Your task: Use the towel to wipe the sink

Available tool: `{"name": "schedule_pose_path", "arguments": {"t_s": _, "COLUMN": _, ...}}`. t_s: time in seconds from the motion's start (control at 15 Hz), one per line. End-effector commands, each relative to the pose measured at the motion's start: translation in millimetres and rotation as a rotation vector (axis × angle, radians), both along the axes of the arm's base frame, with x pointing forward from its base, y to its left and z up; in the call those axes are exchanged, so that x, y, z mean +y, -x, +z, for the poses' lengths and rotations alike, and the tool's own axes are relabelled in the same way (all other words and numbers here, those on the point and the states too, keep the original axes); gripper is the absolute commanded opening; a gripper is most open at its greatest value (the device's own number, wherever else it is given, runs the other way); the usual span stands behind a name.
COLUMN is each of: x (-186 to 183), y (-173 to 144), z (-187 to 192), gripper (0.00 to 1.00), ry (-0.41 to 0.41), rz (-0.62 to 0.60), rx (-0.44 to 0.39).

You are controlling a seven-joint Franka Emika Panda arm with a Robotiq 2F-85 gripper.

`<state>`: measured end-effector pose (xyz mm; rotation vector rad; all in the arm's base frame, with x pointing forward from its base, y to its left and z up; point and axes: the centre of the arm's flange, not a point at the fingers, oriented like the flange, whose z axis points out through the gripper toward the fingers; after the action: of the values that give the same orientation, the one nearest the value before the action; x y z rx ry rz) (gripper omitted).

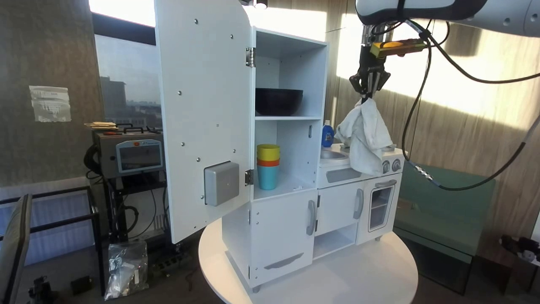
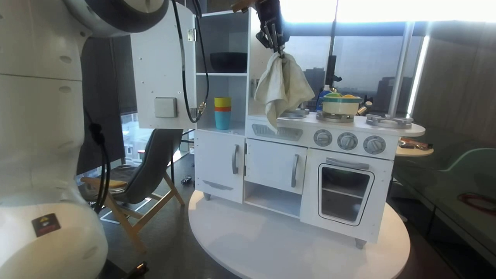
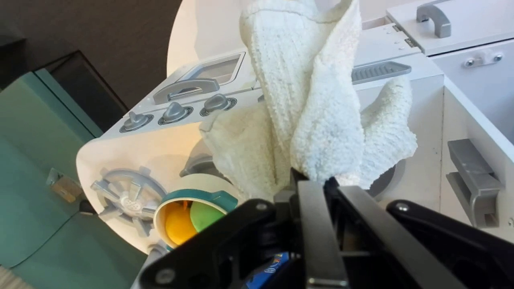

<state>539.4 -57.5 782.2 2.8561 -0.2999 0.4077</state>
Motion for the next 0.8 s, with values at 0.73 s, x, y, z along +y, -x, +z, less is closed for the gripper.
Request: {"name": "schedule_pose_path", "arguments": {"t_s": 0.73, "x": -19.7, "y": 28.7, "z": -115.3, "gripper": 0.11, "ry": 0.091, "rz": -0.131, "rx": -0.082}}
